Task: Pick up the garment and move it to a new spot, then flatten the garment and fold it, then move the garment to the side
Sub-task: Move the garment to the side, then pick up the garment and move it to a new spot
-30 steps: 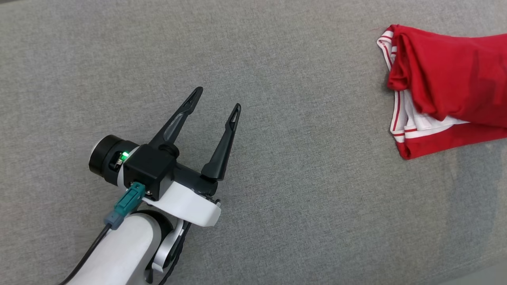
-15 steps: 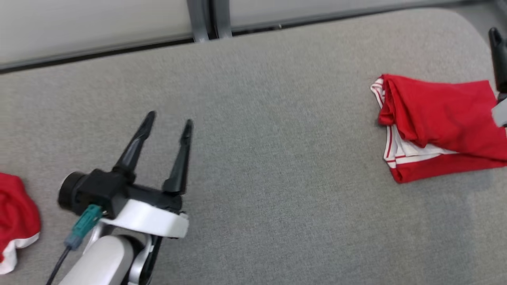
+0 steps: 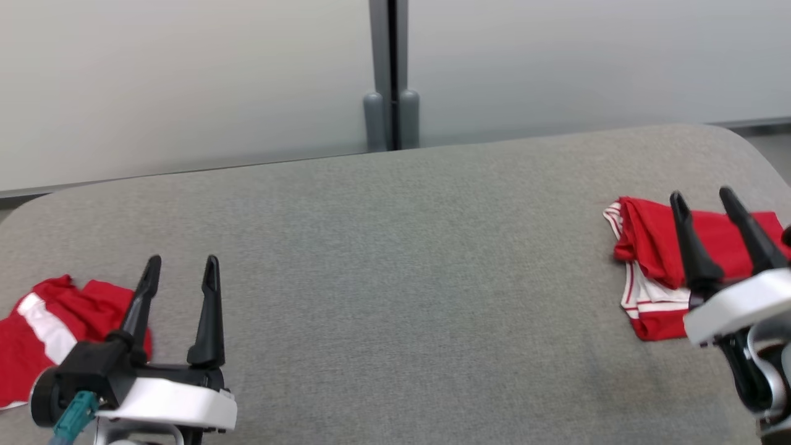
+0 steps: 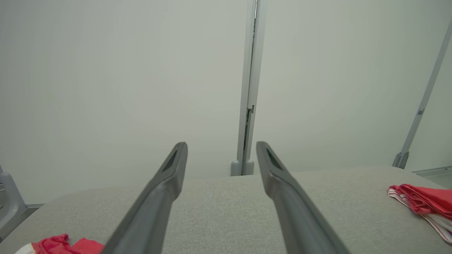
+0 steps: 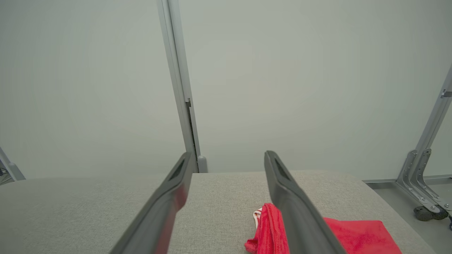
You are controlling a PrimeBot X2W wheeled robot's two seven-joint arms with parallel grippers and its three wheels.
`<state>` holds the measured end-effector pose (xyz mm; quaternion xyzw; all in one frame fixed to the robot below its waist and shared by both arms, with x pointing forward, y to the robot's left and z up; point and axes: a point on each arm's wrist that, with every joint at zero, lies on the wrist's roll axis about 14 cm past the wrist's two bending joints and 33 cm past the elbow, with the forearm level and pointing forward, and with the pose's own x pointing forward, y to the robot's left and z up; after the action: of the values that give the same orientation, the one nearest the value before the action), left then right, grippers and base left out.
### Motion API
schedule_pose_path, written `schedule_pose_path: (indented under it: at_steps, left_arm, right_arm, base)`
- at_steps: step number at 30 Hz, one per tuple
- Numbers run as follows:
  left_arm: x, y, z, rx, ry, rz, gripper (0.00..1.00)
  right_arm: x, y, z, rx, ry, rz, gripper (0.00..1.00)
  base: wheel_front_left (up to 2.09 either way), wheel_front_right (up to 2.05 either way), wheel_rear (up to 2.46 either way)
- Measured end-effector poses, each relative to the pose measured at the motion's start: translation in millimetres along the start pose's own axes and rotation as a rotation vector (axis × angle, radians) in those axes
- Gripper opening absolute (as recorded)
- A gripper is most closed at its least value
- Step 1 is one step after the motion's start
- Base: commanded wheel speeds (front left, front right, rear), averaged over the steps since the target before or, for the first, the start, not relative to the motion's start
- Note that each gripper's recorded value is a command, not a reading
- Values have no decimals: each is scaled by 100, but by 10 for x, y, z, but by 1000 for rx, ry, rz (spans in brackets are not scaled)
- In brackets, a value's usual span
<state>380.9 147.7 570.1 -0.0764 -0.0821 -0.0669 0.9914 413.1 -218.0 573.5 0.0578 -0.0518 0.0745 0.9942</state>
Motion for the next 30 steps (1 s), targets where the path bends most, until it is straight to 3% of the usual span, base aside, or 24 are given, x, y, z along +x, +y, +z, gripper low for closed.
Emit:
schedule_pose_path:
  at_steps: [8,14,30]
  left_arm:
    - [-371,290,-103,17,19,127,100]
    - [-543,395,-201,11,42,182,100]
    - [-685,372,-333,1,58,190,100]
  right_arm:
    - [-291,388,-97,59,-25,45,100]
    - [-468,486,-219,83,-22,50,100]
    - [-635,585,-395,100,1,55,100]
  base:
    - [0,0,0]
    - [0,0,0]
    - [0,0,0]
